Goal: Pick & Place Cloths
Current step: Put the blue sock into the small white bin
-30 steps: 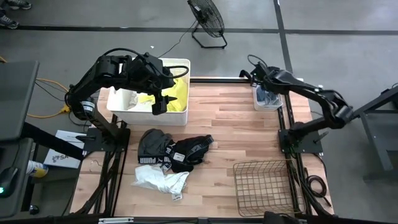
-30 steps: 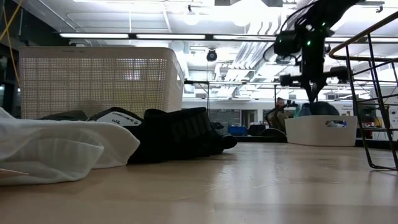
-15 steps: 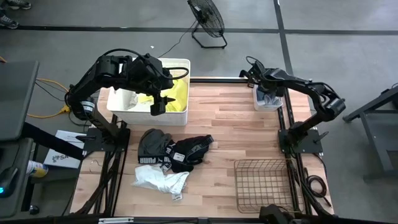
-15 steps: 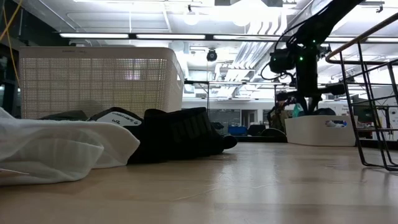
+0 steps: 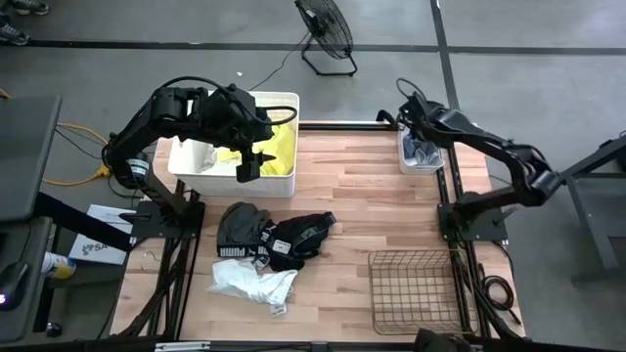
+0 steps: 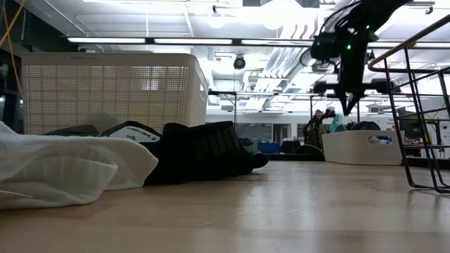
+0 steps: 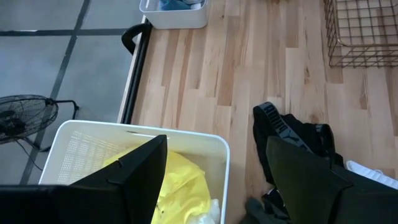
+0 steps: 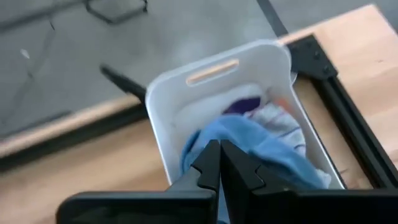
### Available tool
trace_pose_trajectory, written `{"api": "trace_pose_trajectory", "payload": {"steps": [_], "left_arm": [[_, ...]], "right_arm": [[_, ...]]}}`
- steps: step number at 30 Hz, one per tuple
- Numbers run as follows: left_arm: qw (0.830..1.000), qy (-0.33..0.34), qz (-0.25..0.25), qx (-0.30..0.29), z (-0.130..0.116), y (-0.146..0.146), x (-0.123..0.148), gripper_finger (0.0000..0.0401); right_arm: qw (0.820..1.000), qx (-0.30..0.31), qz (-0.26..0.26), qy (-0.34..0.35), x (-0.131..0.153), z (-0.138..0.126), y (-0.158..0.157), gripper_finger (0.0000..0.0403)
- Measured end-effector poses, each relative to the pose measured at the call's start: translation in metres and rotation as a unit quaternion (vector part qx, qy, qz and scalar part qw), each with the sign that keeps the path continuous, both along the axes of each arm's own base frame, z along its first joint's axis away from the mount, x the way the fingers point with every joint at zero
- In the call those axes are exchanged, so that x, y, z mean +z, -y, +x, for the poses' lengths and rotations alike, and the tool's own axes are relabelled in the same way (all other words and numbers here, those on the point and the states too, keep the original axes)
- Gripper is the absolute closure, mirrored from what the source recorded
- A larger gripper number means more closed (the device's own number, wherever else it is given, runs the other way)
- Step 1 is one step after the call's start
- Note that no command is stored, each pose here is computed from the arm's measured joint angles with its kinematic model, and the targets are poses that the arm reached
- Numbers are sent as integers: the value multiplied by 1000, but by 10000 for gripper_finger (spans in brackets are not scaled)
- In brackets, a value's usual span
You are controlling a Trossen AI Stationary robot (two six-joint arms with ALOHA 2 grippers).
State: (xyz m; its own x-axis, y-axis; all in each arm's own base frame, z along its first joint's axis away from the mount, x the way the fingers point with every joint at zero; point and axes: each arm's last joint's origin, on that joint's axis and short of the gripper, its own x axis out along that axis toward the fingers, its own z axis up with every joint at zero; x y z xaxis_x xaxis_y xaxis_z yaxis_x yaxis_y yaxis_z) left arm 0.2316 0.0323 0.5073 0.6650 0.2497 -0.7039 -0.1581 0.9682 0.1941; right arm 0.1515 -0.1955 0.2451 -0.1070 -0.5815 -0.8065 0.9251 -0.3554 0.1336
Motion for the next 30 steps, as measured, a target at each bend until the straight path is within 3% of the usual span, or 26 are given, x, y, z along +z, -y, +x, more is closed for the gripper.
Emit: {"api": "trace_pose_trajectory", "payload": {"steps": [8, 12, 16, 19, 22, 26, 30], "left_arm": [[1000, 0, -1, -3, 0, 0, 0, 130], [1000, -2, 4, -8, 0, 0, 0, 130], [1000, -2, 5, -9, 0, 0, 0, 130], [1000, -2, 5, -9, 0, 0, 0, 130], [1000, -2, 5, -9, 0, 0, 0, 130], [1000, -3, 4, -10, 0, 0, 0, 130], [1000, -2, -3, -17, 0, 1, 0, 130]], "right_arm": [[988, -18, -116, 99, 30, 11, -13, 400], [977, -22, -146, 156, 37, 22, -16, 400], [952, -146, -160, 218, 34, 23, -22, 400], [913, -244, -186, 270, 30, 26, -27, 400], [877, -303, -187, 321, 25, 30, -24, 400], [876, -327, -160, 317, 15, 29, -16, 400], [853, -385, -114, 335, 4, 25, -10, 399]]}}
